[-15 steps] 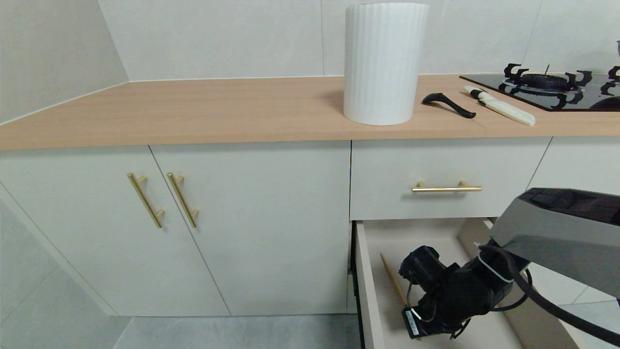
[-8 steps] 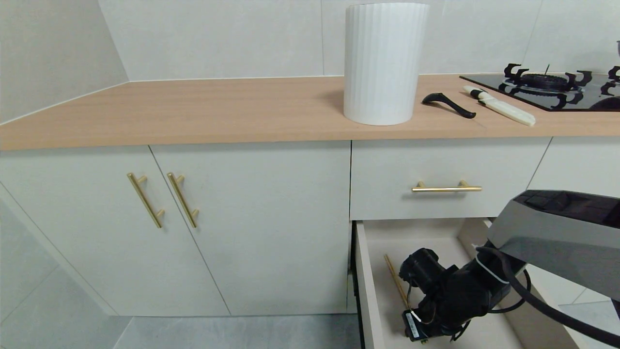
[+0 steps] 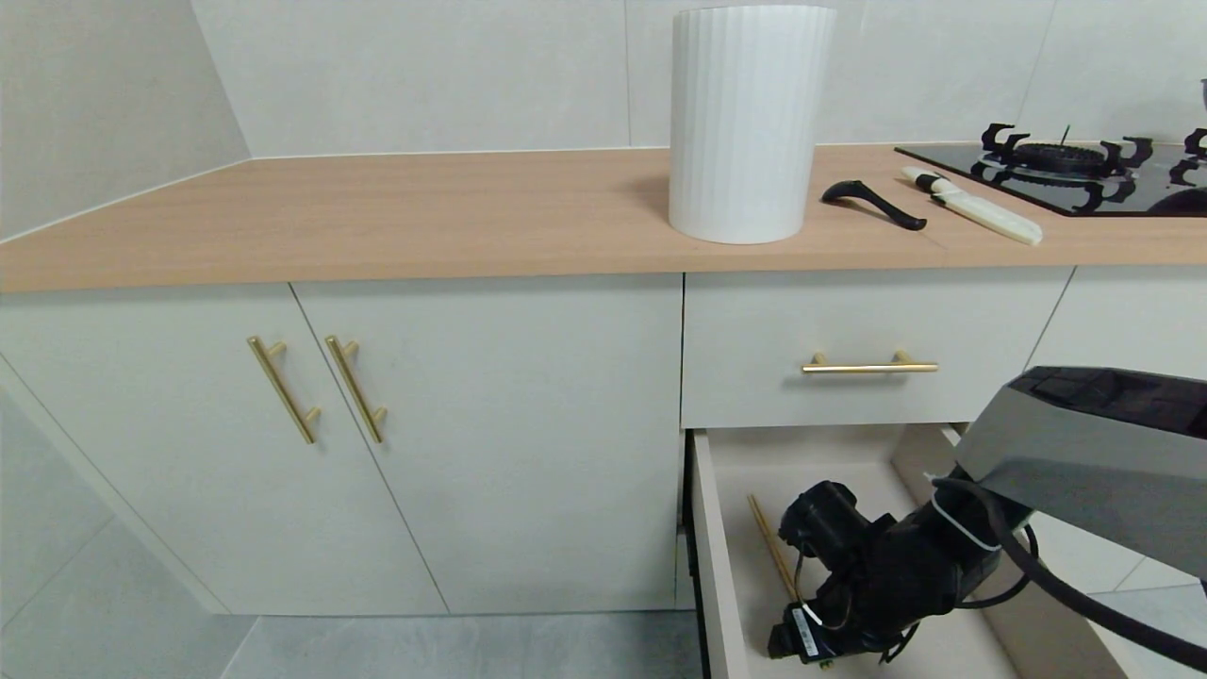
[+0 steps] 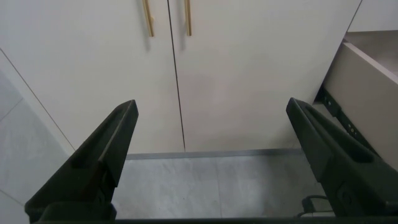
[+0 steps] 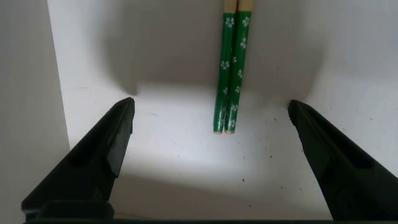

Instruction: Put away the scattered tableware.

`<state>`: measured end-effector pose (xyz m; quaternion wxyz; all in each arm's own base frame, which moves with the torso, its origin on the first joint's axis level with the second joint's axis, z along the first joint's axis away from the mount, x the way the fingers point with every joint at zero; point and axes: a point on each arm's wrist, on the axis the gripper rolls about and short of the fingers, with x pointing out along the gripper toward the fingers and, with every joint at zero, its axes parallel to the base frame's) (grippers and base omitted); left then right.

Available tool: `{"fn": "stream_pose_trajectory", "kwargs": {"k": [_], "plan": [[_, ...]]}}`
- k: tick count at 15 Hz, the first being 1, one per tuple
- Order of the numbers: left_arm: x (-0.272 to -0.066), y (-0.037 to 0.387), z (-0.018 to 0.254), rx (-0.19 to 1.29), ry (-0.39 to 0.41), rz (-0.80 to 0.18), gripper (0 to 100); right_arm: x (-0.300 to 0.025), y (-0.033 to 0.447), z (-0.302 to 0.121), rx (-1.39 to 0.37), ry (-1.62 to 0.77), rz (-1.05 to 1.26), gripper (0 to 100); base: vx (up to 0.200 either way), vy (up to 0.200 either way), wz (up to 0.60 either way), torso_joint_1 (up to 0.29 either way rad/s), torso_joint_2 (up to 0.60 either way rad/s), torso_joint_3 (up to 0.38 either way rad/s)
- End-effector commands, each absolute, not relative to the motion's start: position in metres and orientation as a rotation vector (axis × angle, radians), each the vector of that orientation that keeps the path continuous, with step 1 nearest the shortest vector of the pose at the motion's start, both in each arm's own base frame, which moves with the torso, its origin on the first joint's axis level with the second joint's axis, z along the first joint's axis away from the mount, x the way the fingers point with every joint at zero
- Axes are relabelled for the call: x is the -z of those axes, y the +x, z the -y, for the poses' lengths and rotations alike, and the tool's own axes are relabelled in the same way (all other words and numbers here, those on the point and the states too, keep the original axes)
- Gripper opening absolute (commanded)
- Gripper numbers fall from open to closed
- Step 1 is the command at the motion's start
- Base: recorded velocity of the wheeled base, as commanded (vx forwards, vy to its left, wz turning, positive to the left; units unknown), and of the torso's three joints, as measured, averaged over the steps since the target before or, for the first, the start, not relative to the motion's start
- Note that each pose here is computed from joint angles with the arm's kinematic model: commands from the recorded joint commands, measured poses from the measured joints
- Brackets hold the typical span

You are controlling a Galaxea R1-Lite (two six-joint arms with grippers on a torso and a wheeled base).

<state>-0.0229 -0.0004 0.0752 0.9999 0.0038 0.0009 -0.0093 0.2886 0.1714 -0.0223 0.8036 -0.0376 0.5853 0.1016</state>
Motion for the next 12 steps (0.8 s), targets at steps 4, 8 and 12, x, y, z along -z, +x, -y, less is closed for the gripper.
{"fn": "stream_pose_trajectory", "kwargs": {"k": [4,8,12], "plan": [[-0.075,-0.023,0.000,0.018,0.008,-0.003,100,-0.089,0.270,-0.155,-0.235,0.000,-0.943,100,0.000,0.000,0.00,0.000,0.00,0.000],[-0.075,-0.023,0.000,0.018,0.008,-0.003,100,-0.149,0.258,-0.126,-0.145,0.060,-0.731,100,0.000,0.000,0.00,0.000,0.00,0.000],[-0.075,-0.023,0.000,0.018,0.008,-0.003,100,-0.204,0.234,-0.090,-0.122,0.073,-0.531,100,0.000,0.000,0.00,0.000,0.00,0.000]]}}
